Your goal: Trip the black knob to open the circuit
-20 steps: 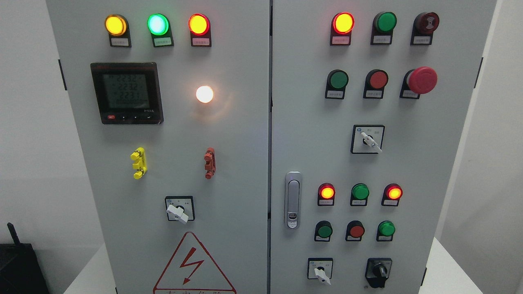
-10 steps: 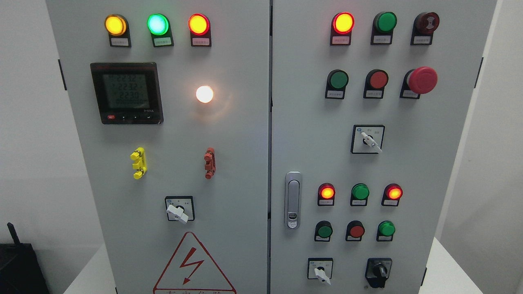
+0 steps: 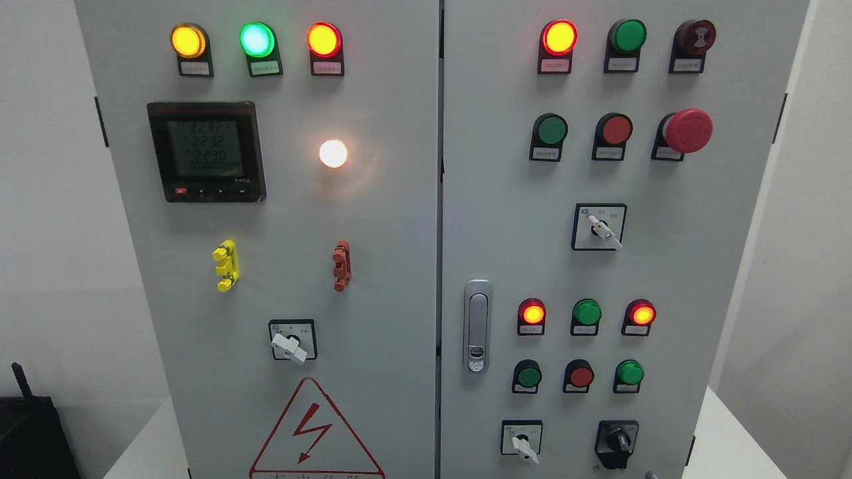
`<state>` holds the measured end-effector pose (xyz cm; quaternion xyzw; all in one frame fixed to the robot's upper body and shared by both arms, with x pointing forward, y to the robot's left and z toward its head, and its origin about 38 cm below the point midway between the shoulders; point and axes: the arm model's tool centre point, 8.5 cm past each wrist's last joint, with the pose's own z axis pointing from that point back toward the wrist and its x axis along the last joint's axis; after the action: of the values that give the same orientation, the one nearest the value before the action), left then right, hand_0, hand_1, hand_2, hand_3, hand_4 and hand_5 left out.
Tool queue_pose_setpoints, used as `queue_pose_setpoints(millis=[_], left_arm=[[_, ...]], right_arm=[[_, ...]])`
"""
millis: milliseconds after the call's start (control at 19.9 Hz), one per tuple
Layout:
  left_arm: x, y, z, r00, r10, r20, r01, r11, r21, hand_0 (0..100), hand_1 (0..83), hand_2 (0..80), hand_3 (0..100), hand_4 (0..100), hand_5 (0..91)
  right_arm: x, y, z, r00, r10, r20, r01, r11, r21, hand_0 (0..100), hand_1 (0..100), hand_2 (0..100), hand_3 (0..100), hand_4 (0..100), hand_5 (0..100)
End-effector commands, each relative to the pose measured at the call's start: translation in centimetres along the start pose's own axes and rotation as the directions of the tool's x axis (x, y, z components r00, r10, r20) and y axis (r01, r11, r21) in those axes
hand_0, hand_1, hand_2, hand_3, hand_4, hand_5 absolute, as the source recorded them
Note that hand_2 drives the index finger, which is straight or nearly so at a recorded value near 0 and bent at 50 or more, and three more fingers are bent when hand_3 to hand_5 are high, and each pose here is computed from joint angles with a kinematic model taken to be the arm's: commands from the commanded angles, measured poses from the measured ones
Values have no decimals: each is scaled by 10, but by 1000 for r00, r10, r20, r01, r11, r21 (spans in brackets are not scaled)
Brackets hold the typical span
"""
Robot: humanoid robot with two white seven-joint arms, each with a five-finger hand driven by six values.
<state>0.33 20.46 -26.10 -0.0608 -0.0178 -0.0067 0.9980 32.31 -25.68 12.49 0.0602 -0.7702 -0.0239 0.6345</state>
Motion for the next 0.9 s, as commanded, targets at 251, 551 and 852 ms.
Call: queue_pose_setpoints(millis=[251, 551, 852], left_arm=[[8, 1, -1, 1000, -3, 23, 3, 1000, 2, 120, 389, 0, 0, 0, 0], [9, 1, -1, 1000, -3, 25, 3, 1000, 2, 120, 389, 0, 0, 0, 0], [9, 1, -1, 1000, -2, 25, 2, 1000, 2, 120, 389, 0, 0, 0, 0]], right_arm=[[-1, 2, -11, 1000, 10, -3, -10, 1000, 20, 0, 0, 22, 1000, 990, 960], [-2, 4, -18, 1000, 8, -2, -8, 1000, 27, 0, 0, 24, 1000, 992, 960], [-12, 5, -21, 1000, 3, -28, -2, 999, 34, 0, 0, 26, 1000, 992, 960]])
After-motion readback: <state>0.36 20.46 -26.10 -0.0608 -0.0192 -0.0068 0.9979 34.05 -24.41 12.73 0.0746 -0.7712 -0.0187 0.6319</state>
